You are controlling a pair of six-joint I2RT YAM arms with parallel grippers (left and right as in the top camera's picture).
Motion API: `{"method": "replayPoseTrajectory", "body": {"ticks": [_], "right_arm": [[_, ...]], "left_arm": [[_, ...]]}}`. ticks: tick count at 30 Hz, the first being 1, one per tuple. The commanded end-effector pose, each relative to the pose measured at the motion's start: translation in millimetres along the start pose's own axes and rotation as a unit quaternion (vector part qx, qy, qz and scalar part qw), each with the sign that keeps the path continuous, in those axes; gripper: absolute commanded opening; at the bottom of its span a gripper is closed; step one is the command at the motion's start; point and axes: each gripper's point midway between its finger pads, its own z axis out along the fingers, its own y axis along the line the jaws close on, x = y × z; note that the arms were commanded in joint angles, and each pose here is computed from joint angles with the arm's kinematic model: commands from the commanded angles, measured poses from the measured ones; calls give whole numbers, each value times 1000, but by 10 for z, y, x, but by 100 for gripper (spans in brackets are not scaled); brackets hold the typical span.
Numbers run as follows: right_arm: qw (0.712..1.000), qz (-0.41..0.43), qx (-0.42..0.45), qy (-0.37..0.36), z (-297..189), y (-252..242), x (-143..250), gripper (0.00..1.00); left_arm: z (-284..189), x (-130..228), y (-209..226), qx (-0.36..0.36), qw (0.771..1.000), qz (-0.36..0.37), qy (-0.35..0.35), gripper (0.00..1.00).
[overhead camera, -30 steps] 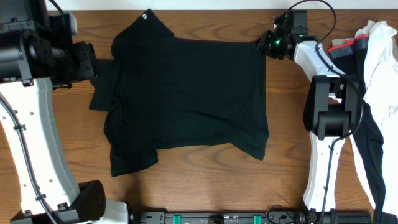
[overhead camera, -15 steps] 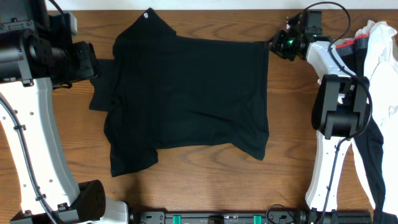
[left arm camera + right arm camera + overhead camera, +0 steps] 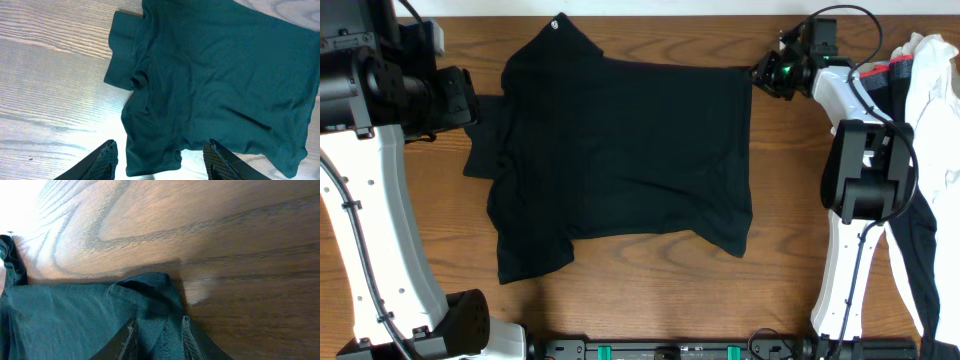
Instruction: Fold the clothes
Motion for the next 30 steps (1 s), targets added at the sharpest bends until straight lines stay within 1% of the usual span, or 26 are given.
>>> {"method": "replayPoseTrajectory", "body": {"ticks": [1, 8, 12, 13, 15, 16, 17, 20, 22, 26, 30], "right_arm": [[1000, -17, -7, 6, 81, 97, 42, 26], [1000, -18, -5, 6, 93, 106, 54, 24], [1000, -20, -3, 2, 93, 98, 34, 20], [1000, -22, -3, 2, 93, 99, 32, 21], [1000, -29, -2, 1, 86, 88, 24, 34], [1000, -27, -3, 0, 74, 71, 11, 34], [1000, -26, -7, 0, 64, 75, 4, 31], [998, -39, -46, 4, 28, 173, -16, 27], [997, -40, -64, 5, 4, 215, -32, 29], [997, -38, -62, 7, 2, 200, -24, 29], [999, -27, -32, 10, 12, 85, 8, 29]], "left_arm": [[22, -8, 39, -7, 1000, -5, 2, 58], [22, -8, 39, -7, 1000, -5, 2, 58], [22, -8, 39, -7, 1000, -5, 2, 58], [22, -8, 39, -7, 1000, -5, 2, 57], [22, -8, 39, -7, 1000, -5, 2, 57], [22, -8, 39, -7, 1000, -5, 2, 57], [22, -8, 39, -7, 1000, -5, 2, 57], [22, -8, 39, -7, 1000, -5, 2, 57], [22, -8, 39, -7, 1000, -5, 2, 57], [22, -8, 39, -7, 1000, -5, 2, 57], [22, -8, 39, -7, 1000, -5, 2, 57]]}}
